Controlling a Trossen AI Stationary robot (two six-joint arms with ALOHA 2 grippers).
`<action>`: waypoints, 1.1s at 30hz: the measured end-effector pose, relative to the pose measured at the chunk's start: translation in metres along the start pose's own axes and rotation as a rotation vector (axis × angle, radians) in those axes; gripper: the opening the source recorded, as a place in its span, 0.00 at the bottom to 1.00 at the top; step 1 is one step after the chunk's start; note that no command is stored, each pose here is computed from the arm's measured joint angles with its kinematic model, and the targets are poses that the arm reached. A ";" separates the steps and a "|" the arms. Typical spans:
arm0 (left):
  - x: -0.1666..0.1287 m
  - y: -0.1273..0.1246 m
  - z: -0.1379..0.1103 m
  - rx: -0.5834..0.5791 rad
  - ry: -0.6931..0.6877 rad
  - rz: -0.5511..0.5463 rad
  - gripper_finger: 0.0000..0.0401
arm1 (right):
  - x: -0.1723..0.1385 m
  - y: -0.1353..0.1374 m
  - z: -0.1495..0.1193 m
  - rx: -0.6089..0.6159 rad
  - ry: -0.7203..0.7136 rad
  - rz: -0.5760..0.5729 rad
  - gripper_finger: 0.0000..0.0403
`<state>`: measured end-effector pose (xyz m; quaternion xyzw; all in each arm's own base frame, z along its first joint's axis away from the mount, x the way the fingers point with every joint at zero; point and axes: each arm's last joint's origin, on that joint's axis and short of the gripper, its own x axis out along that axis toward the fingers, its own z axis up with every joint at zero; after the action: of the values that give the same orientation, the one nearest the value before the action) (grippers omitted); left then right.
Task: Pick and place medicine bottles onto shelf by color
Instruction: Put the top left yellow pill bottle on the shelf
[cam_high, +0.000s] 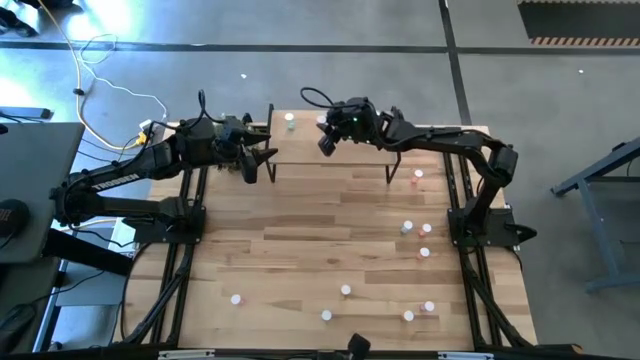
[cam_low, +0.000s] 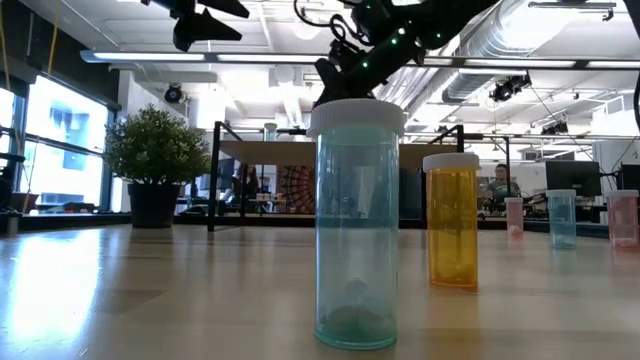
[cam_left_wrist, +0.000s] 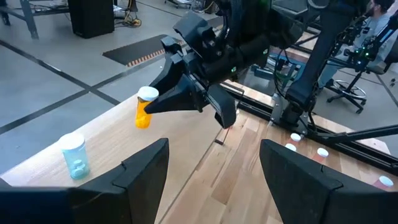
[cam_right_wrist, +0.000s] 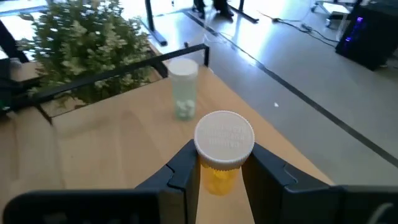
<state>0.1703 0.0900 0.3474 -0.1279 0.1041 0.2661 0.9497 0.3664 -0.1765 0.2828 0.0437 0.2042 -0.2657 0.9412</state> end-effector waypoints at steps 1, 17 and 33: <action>0.000 0.000 0.000 0.000 0.000 0.000 0.61 | 0.001 -0.001 -0.002 0.001 0.005 0.005 0.22; 0.000 0.000 0.000 0.000 -0.001 0.003 0.61 | 0.016 -0.019 -0.014 -0.006 0.028 0.021 0.22; 0.000 0.001 0.000 0.000 -0.005 0.026 0.61 | 0.022 -0.025 -0.020 -0.026 0.054 0.033 0.22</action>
<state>0.1700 0.0907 0.3473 -0.1258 0.1034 0.2788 0.9464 0.3637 -0.2045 0.2557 0.0422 0.2322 -0.2463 0.9400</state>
